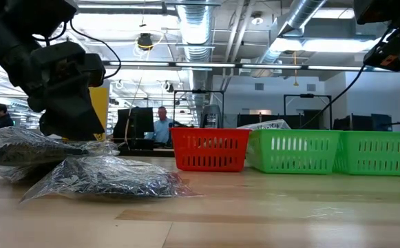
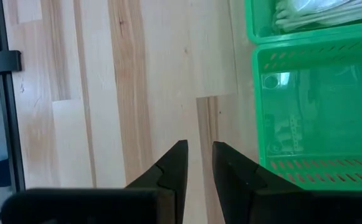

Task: Pick & Place Travel size toiletries
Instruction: Put the black hairbrush into the right green bin

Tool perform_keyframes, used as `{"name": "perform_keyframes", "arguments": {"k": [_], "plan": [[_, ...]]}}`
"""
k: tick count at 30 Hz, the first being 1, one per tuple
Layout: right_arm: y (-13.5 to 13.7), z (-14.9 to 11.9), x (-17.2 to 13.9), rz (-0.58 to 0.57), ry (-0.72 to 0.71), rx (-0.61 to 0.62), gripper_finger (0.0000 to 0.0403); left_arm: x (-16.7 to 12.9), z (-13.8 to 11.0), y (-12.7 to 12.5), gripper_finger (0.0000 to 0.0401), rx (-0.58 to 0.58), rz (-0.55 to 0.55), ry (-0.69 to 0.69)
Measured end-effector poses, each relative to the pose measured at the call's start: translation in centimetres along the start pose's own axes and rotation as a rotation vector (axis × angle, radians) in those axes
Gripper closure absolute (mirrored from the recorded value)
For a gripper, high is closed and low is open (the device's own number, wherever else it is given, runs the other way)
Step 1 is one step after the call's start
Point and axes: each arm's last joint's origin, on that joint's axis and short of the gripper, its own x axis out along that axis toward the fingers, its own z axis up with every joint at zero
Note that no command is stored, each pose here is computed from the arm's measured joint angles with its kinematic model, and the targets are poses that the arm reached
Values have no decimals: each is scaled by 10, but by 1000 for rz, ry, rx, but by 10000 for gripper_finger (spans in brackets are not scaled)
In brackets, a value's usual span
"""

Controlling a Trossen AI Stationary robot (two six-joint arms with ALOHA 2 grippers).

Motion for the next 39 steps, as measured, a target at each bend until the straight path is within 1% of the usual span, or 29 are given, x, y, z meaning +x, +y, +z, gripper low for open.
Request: {"name": "perform_keyframes", "arguments": {"k": [4,11,19,22,24,27,33,36,39], "plan": [[0,0,0,0,0,0,337,1,0,0,189,-1,0,0],[0,0,0,1,0,5,337,11,-8,4,194,-28,47,43],[0,0,0,1,1,7,337,20,-12,1,198,-43,-1,78],[0,0,0,1,1,8,337,20,-12,1,206,-42,-10,84],[0,0,0,1,1,8,337,20,-12,-1,215,-35,-36,100],[0,0,0,1,1,8,337,20,-13,-3,233,-38,-79,137],[0,0,0,1,1,8,337,20,-14,-4,280,-35,-113,175],[0,0,0,1,1,8,337,20,-14,-5,318,-8,-132,187],[0,0,0,1,1,8,337,19,-14,-6,375,10,-158,202]]}}
